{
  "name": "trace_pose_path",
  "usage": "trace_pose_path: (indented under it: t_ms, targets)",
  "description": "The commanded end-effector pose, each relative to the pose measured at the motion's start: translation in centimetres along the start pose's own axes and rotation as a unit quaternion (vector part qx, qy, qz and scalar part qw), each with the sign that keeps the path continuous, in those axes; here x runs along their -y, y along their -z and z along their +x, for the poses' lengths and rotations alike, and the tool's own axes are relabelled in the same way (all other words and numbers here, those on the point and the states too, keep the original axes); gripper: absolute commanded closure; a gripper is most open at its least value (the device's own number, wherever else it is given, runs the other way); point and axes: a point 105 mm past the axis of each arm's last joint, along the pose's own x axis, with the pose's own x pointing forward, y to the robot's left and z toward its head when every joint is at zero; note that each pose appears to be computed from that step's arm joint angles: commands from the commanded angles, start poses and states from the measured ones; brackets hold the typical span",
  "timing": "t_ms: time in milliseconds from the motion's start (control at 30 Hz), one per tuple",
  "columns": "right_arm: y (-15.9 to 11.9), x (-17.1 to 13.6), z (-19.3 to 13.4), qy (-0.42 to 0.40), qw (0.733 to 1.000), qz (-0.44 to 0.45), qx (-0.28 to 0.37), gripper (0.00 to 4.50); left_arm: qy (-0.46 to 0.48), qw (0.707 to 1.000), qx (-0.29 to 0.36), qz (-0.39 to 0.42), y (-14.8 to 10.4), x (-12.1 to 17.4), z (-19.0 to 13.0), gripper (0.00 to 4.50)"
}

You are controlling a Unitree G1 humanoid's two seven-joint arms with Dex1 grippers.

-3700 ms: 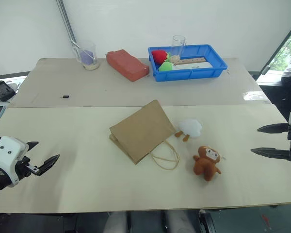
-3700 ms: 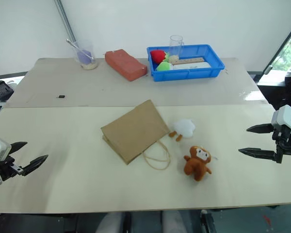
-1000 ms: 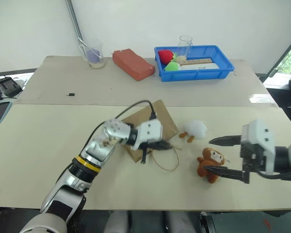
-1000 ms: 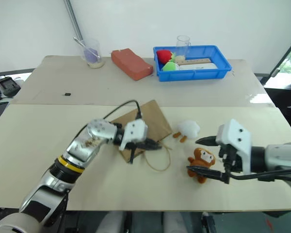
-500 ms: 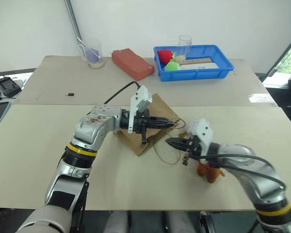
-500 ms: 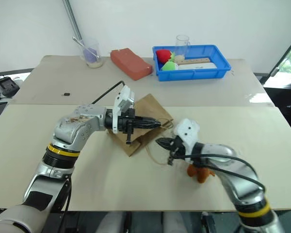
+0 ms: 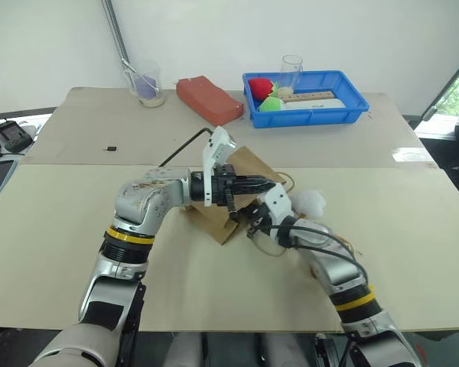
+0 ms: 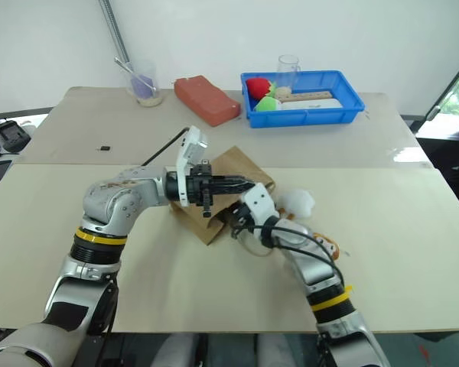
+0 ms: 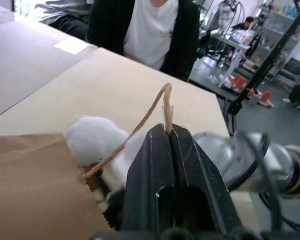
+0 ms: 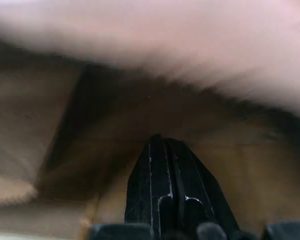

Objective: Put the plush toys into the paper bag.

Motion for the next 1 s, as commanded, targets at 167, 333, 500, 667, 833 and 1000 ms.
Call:
trace_pose_path:
  t_ms: [167,333,500,667,833,1000]
  targets:
    - [1.2,0.0,0.5,0.027,1.000,0.000,-0.001,4.46,-0.026,0.998,0.046,0.033,-3.6,-0.3,-1.1,4.50]
    - [2.7,-0.5,0.7,0.026,0.999,0.014,-0.029,4.46,-0.064,0.988,0.063,0.122,-6.9,-0.3,-1.7,4.50]
    - [3.2,-0.6,0.8,0.024,0.999,0.019,-0.041,4.46,-0.086,0.971,0.083,0.208,-9.8,0.8,-1.2,4.50]
    - [3.4,-0.6,0.9,0.024,0.998,0.022,-0.047,4.46,-0.125,0.939,0.086,0.308,-11.5,1.0,-1.3,4.50]
    - [3.5,-0.5,0.9,0.025,0.998,0.023,-0.049,4.46,-0.167,0.891,0.087,0.414,-13.1,0.9,-1.5,4.50]
    - [3.5,-0.3,0.9,0.024,0.998,0.022,-0.052,4.46,-0.174,0.865,0.089,0.463,-13.5,1.0,-1.3,4.50]
